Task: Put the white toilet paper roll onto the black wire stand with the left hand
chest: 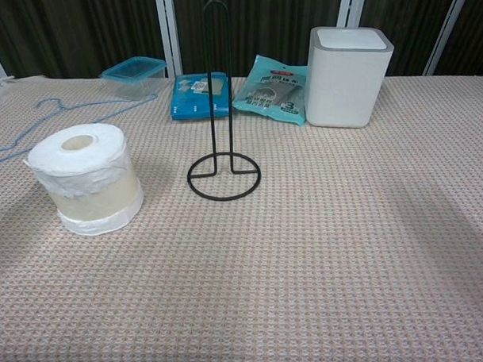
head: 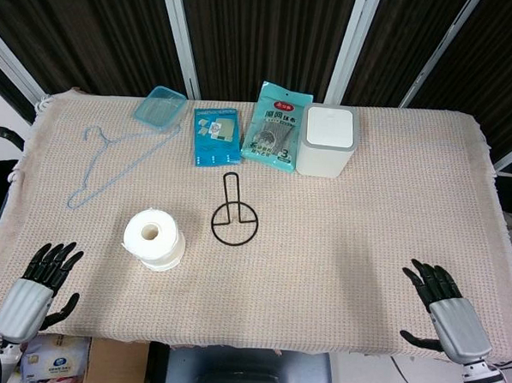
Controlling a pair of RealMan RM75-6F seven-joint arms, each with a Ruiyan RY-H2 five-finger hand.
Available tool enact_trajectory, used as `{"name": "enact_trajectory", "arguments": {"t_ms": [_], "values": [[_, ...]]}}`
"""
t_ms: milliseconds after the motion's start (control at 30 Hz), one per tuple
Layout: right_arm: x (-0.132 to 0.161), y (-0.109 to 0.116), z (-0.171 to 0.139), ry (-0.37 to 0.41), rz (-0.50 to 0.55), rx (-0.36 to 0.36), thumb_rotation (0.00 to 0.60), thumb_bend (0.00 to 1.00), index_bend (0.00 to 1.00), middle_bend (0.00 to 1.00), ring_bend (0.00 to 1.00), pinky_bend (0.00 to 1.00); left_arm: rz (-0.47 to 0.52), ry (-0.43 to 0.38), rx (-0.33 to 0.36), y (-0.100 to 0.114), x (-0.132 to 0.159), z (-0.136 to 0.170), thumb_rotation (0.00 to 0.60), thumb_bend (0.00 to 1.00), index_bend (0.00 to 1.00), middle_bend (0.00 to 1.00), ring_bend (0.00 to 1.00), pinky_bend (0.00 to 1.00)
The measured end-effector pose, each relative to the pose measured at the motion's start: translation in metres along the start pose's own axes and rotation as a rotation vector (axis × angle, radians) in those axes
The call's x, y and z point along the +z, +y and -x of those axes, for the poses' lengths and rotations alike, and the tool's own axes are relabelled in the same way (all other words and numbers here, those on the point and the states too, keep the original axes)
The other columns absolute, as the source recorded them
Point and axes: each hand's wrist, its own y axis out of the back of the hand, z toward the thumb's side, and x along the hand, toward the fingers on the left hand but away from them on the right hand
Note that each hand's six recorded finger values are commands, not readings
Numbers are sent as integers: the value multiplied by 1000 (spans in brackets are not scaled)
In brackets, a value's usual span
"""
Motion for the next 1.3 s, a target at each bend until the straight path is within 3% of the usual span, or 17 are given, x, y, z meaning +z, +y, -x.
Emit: {"name": "enact_trajectory", "arguments": {"t_ms": [200, 300, 533, 633, 833, 1167, 1300], "values": [[0, 1, -1, 1, 4, -1, 600, 136, 0, 0, 0, 0, 107, -8, -3, -4, 2, -5, 600, 361, 0, 0, 0, 97], [0, 0, 0, 2, 1, 1, 600, 136, 0, 0, 0, 0, 248, -12, -5, -8, 3, -11, 600, 342, 0, 0, 0, 54], [1, -2, 2, -1, -4, 5, 600, 136, 0, 0, 0, 0, 702, -12, -33, -27, 5, -45, 600, 313, 0, 0, 0, 12], [0, -3, 2, -7, -7, 5, 600, 137, 0, 0, 0, 0, 805, 3, -59, -45, 7, -69, 600, 312, 0, 0, 0, 1], [-3, -2, 4, -20, -6, 4, 600, 136, 0, 0, 0, 0, 818, 22, -93, -75, 17, -102, 600, 311, 0, 0, 0, 0], [-5, 1, 3, -28, -2, -1, 600, 136, 0, 0, 0, 0, 789, 35, -102, -92, 26, -118, 600, 309, 0, 0, 0, 3], [-5, 1, 3, -30, -2, -4, 600, 136, 0, 0, 0, 0, 814, 45, -128, -98, 28, -122, 600, 308, 0, 0, 0, 51]]}}
